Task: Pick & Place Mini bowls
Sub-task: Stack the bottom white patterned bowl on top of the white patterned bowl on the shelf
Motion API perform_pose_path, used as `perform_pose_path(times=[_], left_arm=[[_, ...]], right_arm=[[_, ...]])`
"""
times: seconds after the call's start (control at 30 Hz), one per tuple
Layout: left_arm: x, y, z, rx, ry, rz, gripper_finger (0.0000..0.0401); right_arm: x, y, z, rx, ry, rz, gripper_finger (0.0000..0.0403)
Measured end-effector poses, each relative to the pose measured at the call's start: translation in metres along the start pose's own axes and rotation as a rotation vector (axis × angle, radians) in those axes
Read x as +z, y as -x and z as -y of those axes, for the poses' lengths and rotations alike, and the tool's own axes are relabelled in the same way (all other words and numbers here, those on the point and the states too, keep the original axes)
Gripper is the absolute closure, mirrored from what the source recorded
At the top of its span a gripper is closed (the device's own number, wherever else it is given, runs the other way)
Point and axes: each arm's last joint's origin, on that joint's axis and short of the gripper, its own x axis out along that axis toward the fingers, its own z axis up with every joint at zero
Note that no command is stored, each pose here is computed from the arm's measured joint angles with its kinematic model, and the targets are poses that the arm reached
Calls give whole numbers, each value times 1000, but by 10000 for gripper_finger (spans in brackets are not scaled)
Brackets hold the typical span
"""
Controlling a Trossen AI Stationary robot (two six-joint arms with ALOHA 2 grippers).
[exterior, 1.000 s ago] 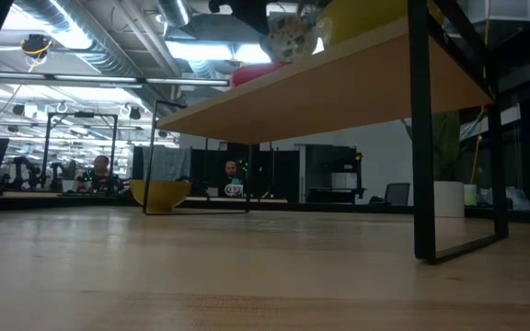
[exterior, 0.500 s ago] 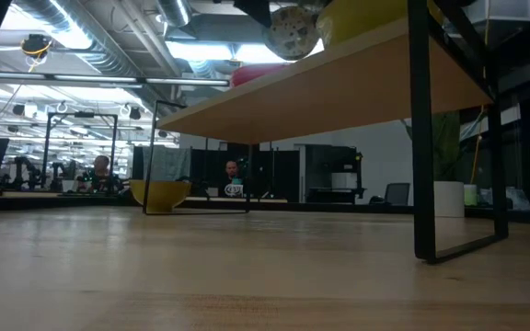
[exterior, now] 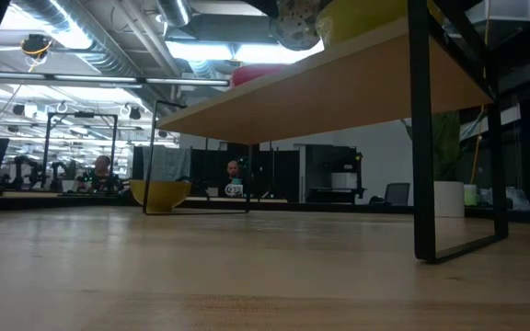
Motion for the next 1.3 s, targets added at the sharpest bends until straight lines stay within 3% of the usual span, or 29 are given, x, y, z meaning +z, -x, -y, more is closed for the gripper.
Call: perform_pose_path(times=[0.2,0.73,1.03,1.3], left_arm=[[0,0,1,-3,-1,0,399],[0,0,1,-7,-1,0,399],[-1,0,2,-19,-17,-3,388],[-1,0,4,-97,-75,-10,357]], right_arm=[[0,0,0,22,-2,-3,165],[0,0,-1,43,-30,-3,325],[1,0,0,28,-32,2,361],[1,0,0,22,-19,-2,387]])
